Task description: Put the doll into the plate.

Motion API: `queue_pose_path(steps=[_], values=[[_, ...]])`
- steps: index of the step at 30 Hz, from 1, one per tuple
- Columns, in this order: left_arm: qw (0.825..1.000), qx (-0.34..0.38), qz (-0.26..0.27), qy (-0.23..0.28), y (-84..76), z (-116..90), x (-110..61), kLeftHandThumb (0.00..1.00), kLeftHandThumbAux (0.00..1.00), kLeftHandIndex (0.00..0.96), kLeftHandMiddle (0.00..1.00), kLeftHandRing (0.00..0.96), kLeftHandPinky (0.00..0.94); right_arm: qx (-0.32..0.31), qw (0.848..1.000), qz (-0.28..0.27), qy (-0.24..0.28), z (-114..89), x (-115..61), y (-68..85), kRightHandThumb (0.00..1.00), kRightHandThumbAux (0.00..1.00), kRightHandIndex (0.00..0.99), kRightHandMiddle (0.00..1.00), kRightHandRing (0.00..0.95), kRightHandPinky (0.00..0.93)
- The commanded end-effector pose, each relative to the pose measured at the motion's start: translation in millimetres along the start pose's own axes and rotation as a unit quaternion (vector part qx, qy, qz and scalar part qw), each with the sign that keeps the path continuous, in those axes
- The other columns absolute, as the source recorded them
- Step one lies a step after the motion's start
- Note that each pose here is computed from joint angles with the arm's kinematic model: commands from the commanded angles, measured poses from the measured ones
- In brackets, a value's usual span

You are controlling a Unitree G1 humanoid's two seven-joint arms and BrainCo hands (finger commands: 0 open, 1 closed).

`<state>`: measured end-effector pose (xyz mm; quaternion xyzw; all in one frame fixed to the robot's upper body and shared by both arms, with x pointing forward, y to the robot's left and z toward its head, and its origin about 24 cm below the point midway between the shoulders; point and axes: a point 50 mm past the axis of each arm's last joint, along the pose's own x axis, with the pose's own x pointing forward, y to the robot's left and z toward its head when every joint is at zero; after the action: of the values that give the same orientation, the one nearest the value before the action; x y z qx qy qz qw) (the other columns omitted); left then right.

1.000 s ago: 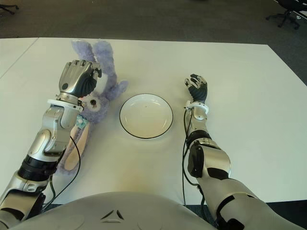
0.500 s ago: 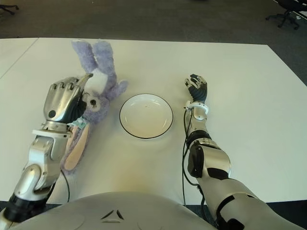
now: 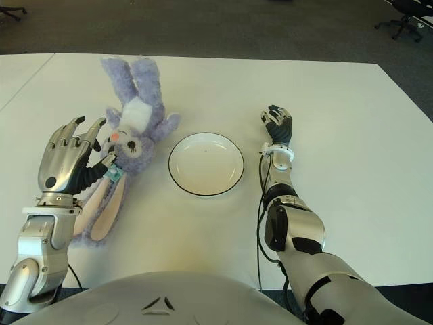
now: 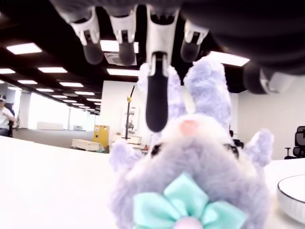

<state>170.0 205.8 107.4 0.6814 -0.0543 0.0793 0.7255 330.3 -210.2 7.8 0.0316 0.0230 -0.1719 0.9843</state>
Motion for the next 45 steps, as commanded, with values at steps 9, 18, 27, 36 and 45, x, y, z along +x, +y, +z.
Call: queue_pose_path(steps=[9, 18, 27, 36, 45], values=[[0.999, -0.038, -0.018, 0.029, -17.2, -4, -13.5, 0.221, 0.105, 0.000, 0.000, 0.000, 0.000, -0.015, 0.969, -0.021, 0.245, -105, -77.4, -17.6, 0.462, 0.828, 0.345, 0.213, 0.191, 0.222], [0.998, -0.049, -0.023, 0.033, -34.0, 4, -4.5, 0.220, 0.111, 0.000, 0.000, 0.000, 0.000, -0.008, 0.969, -0.024, 0.246, -104, -76.9, -17.8, 0.499, 0.820, 0.344, 0.205, 0.179, 0.203], [0.996, -0.077, -0.037, 0.015, -56.4, 20, 17.9, 0.146, 0.128, 0.000, 0.000, 0.000, 0.000, -0.006, 0.969, -0.021, 0.245, -104, -77.0, -18.2, 0.468, 0.833, 0.343, 0.199, 0.174, 0.197], [0.993, -0.110, -0.040, 0.000, -65.6, 32, 45.5, 0.124, 0.146, 0.000, 0.000, 0.000, 0.000, -0.006, 0.970, -0.019, 0.244, -104, -76.3, -18.8, 0.464, 0.831, 0.351, 0.198, 0.173, 0.200], [0.989, -0.140, -0.048, 0.003, -85.5, 39, 70.8, 0.093, 0.160, 0.000, 0.000, 0.000, 0.000, -0.001, 0.969, -0.021, 0.246, -104, -75.7, -19.9, 0.460, 0.826, 0.357, 0.205, 0.179, 0.211]])
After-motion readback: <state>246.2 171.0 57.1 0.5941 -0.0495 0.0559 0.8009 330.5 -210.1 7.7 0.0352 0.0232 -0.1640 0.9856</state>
